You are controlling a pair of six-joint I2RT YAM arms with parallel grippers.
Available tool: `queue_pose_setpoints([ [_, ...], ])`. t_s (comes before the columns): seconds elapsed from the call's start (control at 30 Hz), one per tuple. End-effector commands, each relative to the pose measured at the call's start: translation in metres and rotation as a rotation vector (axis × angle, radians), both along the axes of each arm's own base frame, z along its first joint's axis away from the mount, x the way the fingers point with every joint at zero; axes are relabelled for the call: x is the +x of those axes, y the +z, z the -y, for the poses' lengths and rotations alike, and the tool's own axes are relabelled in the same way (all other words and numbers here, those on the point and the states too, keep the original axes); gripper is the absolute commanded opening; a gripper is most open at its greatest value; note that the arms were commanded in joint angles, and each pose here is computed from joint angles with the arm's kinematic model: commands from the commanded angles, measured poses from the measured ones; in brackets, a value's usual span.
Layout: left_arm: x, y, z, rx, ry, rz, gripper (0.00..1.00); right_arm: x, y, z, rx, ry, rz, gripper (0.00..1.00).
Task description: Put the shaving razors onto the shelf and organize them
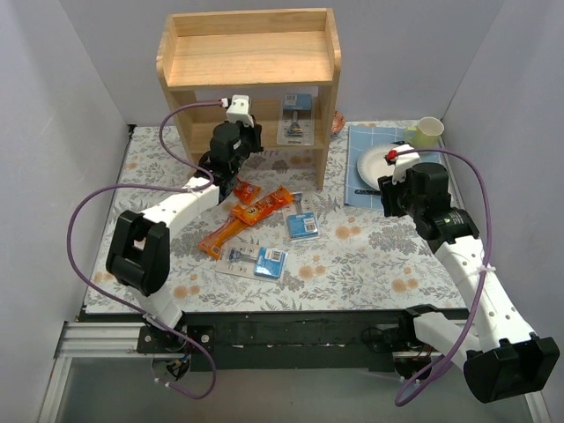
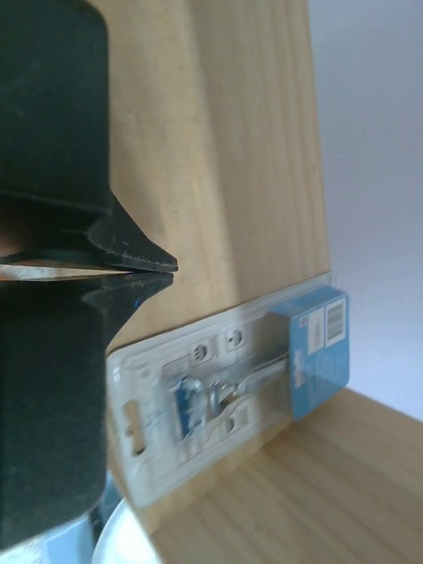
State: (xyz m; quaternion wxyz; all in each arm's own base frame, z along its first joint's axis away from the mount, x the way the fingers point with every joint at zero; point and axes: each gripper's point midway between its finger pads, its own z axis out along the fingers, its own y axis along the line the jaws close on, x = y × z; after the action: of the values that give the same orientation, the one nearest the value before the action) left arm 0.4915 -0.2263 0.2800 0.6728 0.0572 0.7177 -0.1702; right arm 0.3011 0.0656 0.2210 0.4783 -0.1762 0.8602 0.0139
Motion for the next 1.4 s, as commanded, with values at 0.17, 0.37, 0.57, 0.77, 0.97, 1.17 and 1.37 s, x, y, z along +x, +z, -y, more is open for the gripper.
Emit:
queue_pose_setpoints([
  [0.17,0.050,0.004,0.008,0.021,0.055,0.146,0.00,0.006,0.000,0.003,0.028,-0.044,0.046,0.52],
  [0.37,0.073,-0.009,0.032,0.004,0.007,0.129,0.00,0.008,-0.007,0.000,0.036,-0.033,0.031,0.52],
  [0.57,0.075,-0.023,0.058,-0.025,-0.064,0.084,0.00,0.012,-0.011,0.001,0.028,-0.042,0.025,0.52],
  [0.77,0.056,-0.025,0.086,-0.060,-0.148,0.047,0.01,0.013,-0.013,0.004,0.024,-0.064,0.028,0.52],
  [0.97,0.051,-0.039,0.103,-0.089,-0.190,-0.002,0.03,0.016,-0.015,0.003,0.030,-0.060,0.028,0.52],
  [1.17,0.048,-0.040,0.081,-0.073,-0.082,-0.019,0.03,0.017,-0.012,0.003,0.029,-0.060,0.038,0.52],
  [1.37,0.008,0.008,0.037,-0.040,-0.013,0.049,0.34,0.018,-0.007,-0.008,0.057,-0.003,0.050,0.54],
])
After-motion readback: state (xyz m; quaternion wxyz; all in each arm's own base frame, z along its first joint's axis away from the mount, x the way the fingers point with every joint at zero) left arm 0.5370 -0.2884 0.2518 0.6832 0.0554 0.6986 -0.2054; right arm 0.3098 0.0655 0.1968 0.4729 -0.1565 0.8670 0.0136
